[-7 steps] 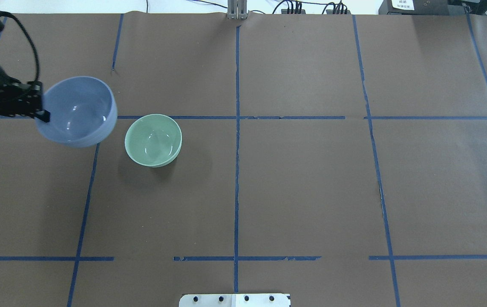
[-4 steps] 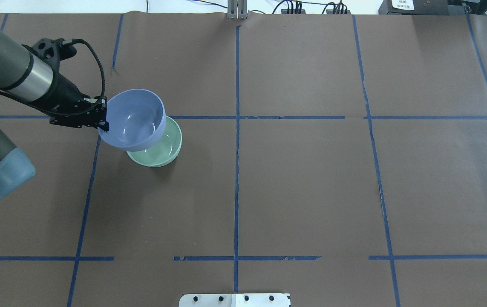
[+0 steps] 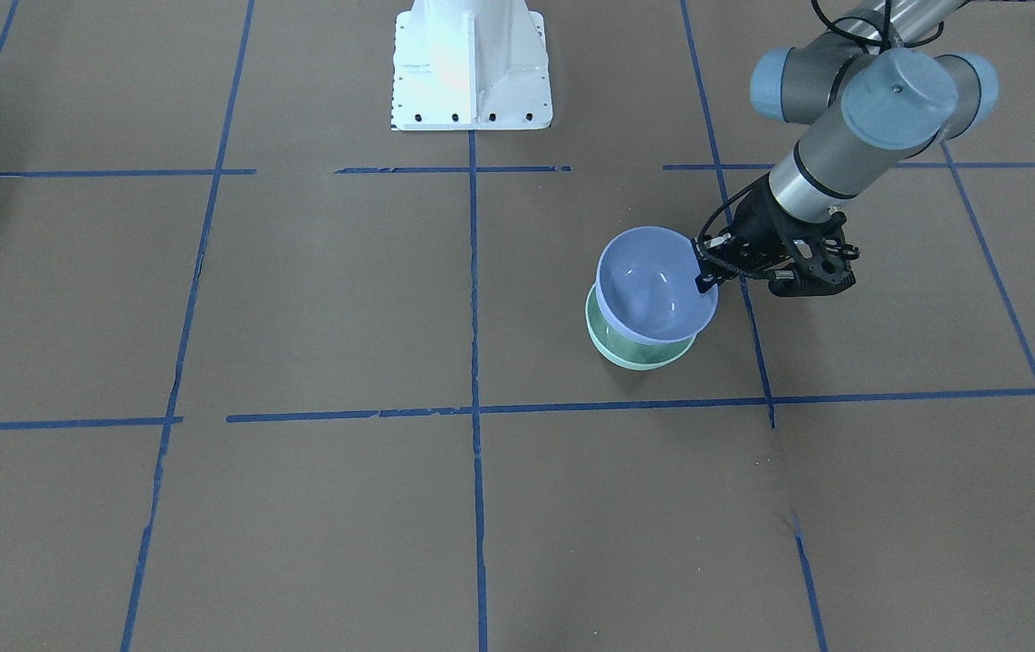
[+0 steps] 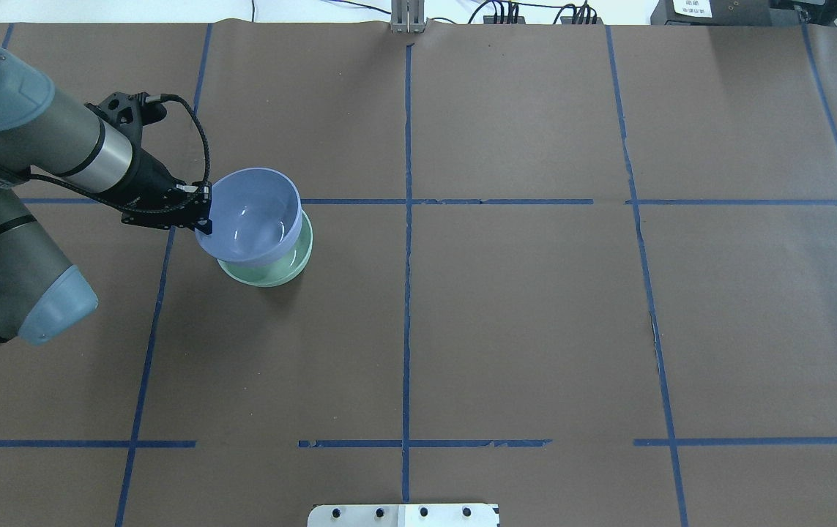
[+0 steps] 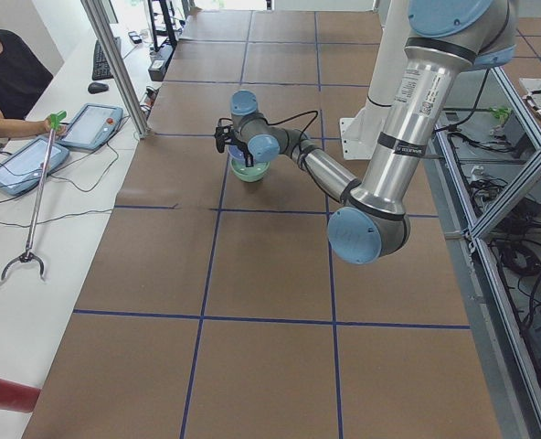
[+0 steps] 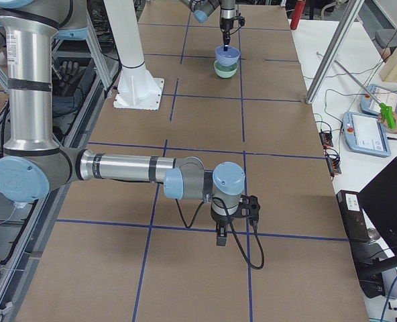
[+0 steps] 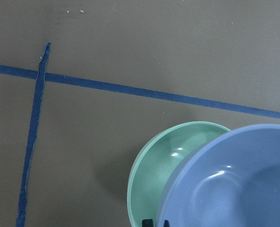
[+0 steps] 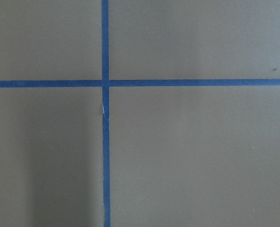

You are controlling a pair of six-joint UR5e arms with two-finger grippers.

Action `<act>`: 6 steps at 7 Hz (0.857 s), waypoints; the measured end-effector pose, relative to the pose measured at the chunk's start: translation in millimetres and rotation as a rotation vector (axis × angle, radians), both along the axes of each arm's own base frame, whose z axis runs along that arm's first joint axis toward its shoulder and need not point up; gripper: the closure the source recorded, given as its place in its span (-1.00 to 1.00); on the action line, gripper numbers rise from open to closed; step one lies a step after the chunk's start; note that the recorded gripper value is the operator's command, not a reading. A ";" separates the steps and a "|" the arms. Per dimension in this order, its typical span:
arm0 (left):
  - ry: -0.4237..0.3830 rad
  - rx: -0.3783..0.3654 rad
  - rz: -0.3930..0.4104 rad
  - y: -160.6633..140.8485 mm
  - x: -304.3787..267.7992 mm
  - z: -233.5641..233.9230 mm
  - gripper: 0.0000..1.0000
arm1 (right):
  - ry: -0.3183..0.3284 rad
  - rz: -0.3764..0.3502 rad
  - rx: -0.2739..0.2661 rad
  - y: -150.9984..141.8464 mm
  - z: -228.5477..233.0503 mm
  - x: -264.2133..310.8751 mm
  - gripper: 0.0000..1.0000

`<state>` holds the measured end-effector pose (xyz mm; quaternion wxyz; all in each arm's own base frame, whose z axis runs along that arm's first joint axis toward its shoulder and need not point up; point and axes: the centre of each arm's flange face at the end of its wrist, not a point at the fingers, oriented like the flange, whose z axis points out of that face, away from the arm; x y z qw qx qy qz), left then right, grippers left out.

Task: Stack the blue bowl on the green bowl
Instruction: 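Lower the blue bowl into the green bowl and open the left gripper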

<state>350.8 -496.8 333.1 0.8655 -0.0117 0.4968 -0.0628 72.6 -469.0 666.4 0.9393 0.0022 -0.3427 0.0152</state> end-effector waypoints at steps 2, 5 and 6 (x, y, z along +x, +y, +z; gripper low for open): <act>-0.003 0.006 0.025 6.1 12.7 6.6 -1.00 | 0.000 0.000 0.000 0.0 0.0 0.0 -1.00; 0.016 0.044 0.043 10.2 17.1 7.4 -1.00 | 0.000 0.000 0.000 0.0 0.0 0.0 -1.00; 0.024 0.072 0.039 8.1 7.6 1.3 -1.00 | 0.000 0.000 0.000 0.0 0.0 0.0 -1.00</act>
